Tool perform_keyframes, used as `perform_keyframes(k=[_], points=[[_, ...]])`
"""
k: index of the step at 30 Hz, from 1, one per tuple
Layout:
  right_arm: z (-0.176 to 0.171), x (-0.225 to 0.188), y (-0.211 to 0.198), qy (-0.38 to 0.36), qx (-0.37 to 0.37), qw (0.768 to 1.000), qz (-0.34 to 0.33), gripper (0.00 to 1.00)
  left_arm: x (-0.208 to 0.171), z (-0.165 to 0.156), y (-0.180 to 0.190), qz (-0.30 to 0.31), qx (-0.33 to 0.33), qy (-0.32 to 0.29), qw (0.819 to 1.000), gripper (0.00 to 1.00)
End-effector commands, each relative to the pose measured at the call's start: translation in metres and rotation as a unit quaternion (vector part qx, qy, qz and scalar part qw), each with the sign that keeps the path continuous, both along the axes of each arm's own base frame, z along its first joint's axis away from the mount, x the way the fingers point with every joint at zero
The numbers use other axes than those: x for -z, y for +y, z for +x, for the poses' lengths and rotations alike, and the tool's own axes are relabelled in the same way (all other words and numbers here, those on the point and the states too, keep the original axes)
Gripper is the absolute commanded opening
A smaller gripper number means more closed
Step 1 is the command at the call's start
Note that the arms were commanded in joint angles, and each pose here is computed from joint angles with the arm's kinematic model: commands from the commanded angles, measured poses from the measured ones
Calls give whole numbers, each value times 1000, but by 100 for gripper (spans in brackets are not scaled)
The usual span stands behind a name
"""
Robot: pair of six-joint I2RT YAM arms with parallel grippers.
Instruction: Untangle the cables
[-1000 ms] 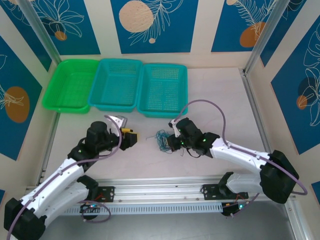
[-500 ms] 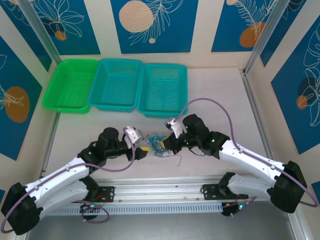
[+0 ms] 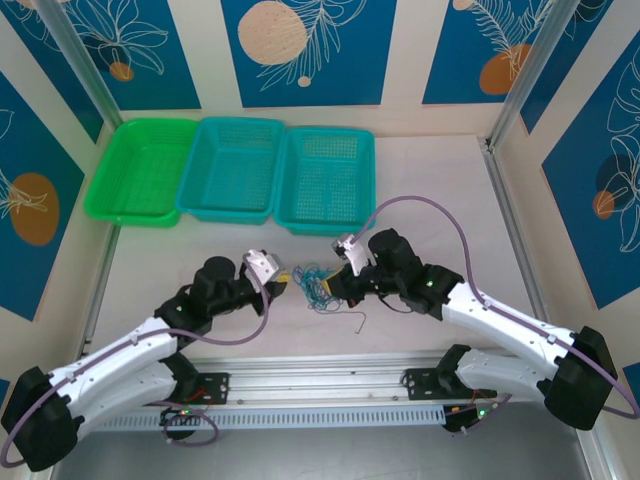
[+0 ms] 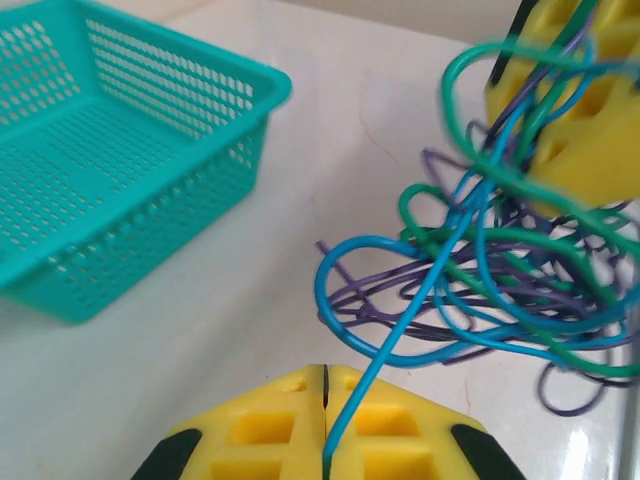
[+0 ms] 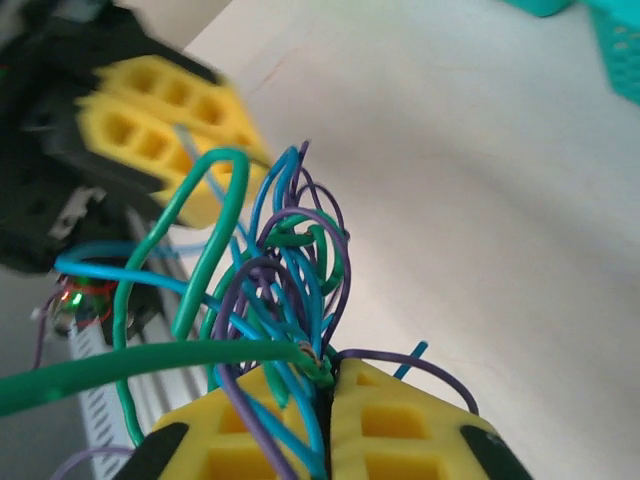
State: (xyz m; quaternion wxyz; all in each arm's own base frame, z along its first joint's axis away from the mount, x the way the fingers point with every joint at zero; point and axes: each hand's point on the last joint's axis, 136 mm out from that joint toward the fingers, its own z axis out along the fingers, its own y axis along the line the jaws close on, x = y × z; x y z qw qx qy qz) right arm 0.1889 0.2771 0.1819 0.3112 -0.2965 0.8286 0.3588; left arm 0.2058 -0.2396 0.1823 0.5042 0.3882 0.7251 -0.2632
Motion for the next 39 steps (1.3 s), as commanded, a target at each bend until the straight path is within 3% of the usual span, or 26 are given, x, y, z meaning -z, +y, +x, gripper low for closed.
perform_keyframes(k=[1,4,8,13,16,20,26,28,30,31,35,39], points=[[31,56,-44,23,164,983,-82,18,-16,18,24,-9,-96,-13,995,0],[18,92,-43,83,156,980,-93,32,-28,16,25,-48,-101,-12,994,0],[3,91,-29,87,123,983,-100,50,-20,10,4,-106,-61,27,992,0],[4,40,-17,28,101,994,-41,68,16,24,10,-68,-118,83,987,0],[2,14,2,-26,70,997,10,75,6,23,12,-89,-122,81,985,0],[21,5,27,-117,75,990,12,81,-21,22,19,-118,-131,60,983,0],[70,41,60,-149,153,973,-87,78,-66,15,21,-140,-117,36,983,0],[86,61,57,-148,190,963,-121,67,-79,13,26,-142,-121,27,982,0],[99,86,40,-121,239,952,-150,43,-94,14,44,-144,-158,12,977,0],[103,96,29,-103,262,946,-158,38,-100,14,57,-147,-184,4,972,0],[106,127,-30,-29,344,920,-186,41,-114,9,121,-148,-304,-26,941,0],[100,127,-60,-7,362,914,-182,46,-99,5,158,-128,-384,-15,914,0]])
